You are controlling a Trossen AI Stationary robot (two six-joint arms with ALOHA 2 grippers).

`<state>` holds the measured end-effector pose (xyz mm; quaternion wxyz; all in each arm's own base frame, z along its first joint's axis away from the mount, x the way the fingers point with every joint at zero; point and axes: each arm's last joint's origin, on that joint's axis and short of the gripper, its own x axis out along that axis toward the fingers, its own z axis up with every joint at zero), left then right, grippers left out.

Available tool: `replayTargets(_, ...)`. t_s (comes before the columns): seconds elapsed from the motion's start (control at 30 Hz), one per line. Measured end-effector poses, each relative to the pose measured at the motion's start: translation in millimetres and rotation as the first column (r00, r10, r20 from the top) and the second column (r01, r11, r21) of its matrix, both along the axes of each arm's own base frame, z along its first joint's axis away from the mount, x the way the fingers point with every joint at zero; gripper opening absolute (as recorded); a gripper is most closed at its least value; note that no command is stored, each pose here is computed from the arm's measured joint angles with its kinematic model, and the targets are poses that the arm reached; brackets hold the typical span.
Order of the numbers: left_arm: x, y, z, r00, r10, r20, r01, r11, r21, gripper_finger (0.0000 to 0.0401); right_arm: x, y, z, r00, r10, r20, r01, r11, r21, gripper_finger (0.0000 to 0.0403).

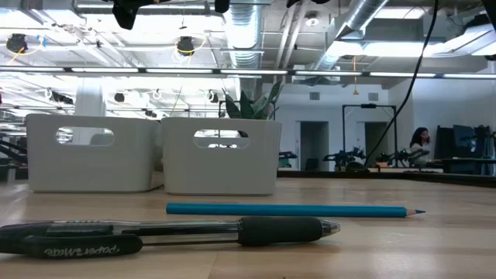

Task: Sort pens & pencils
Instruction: Put the yellow pencil into the left gray bin

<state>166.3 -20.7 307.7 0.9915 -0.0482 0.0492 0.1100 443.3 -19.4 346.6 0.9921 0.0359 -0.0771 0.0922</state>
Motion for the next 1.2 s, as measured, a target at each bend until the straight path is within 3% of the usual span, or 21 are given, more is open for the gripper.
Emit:
replayTargets(0.2,0.0,0.0,0.0,1.0,0.0,-0.001,0.0,1.0,0.003,0.0009,0.0,-0.1,-0.1,1.0,0.0,-0.001,0.0,1.0,0.0,0.0049)
replayTargets(0.4,0.0,0.0,0.0,1.0,0.0,-0.001,0.0,1.0,0.004,0.0026,0.0,0.1,-0.1,1.0,0.0,-0.001,0.0,1.0,0.0,0.0049)
replayTargets(0.6,0.0,0.1,-0.1,1.0,0.001,-0.002,-0.001,1.0,0.005,0.0009,0.0,0.0,-0.2,1.0,0.0,-0.002,0.0,1.0,0.0,0.0049)
replayTargets(1.2,0.0,0.1,-0.2,1.0,0.0,-0.005,0.0,1.0,0.011,0.0019,0.0,0.0,-0.3,1.0,0.0,-0.003,0.0,1.0,0.0,0.0049)
